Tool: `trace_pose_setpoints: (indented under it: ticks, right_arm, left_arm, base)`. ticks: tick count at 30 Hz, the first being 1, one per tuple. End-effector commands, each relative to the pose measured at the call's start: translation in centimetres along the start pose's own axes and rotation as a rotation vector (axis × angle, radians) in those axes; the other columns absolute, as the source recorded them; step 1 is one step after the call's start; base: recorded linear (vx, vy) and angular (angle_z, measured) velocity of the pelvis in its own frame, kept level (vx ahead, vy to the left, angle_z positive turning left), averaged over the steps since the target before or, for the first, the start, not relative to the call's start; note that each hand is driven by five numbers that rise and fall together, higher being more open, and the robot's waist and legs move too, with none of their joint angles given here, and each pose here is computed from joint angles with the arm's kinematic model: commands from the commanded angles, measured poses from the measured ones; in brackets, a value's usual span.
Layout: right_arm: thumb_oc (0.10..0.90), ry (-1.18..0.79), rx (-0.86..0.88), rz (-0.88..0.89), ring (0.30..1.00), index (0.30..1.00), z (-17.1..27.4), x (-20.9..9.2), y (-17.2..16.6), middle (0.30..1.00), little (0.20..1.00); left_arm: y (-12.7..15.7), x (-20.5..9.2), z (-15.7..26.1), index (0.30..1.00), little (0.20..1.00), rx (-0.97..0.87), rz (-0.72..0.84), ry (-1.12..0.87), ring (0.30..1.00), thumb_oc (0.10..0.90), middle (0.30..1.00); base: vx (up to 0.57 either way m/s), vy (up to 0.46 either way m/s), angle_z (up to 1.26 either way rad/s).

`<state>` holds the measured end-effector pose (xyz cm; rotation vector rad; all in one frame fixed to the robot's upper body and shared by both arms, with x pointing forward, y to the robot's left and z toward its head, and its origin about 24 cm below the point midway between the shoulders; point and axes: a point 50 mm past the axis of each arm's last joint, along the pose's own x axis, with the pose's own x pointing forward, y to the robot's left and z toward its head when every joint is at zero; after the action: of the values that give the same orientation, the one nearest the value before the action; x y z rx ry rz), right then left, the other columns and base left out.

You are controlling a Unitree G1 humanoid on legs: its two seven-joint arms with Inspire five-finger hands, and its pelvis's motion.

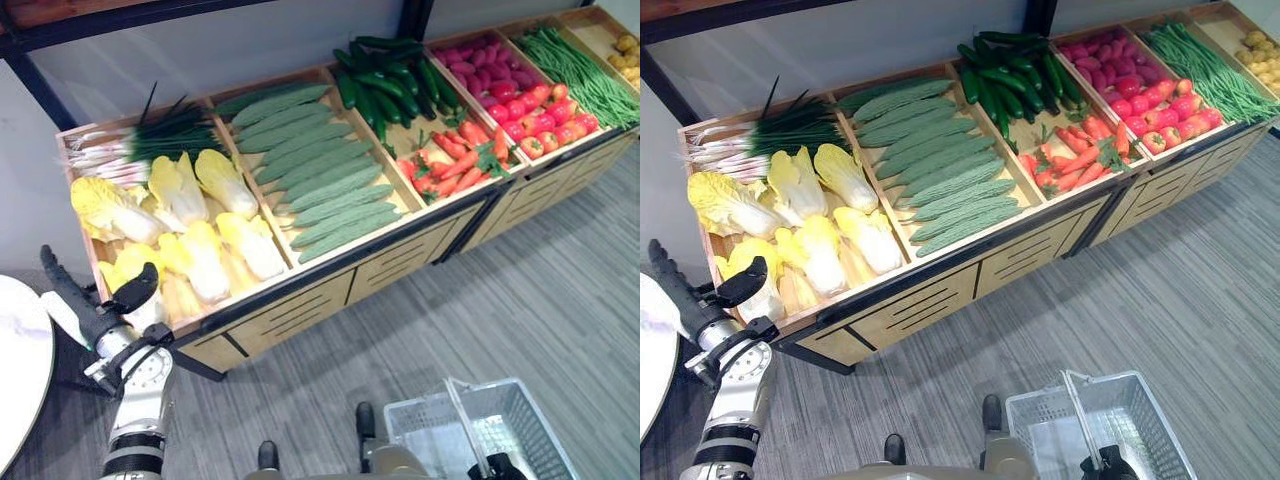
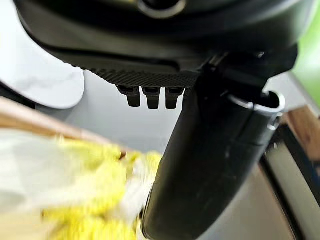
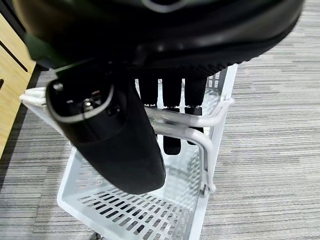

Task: Get the vegetables into the basket

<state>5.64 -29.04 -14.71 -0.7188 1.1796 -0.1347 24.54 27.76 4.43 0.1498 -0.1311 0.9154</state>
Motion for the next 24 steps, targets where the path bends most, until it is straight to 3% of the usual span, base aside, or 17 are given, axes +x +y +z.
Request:
trace_pose_setpoints:
  ticks: [1,9,24]
  right_arm:
    - [0.400,-0.038,-0.062,-0.031,0.300,0.300,0.6,0.3,-1.1,0.300,0.300]
    - [0.400,-0.051,-0.070,-0.020,0.300,0.300,1.0,0.3,-0.9,0.300,0.300]
    - [0.400,-0.045,-0.063,-0.003,0.300,0.300,0.8,0.1,0.0,0.300,0.300]
  left_arm:
    - [-0.9,2.7,4.5,1.000,1.000,-0.035,-0.068,-0.231,1.000,0.900,1.000]
    - [-3.0,1.4,3.2,1.000,1.000,-0.078,-0.157,-0.123,1.000,0.900,1.000]
    - [-1.9,1.5,3.2,1.000,1.000,0.029,-0.060,-0.175,1.000,0.900,1.000]
  base:
    - [0.00,-0.016,-0.16]
    - [0.01,-0.008,-0.09]
    - [0.01,-0.008,-0.04]
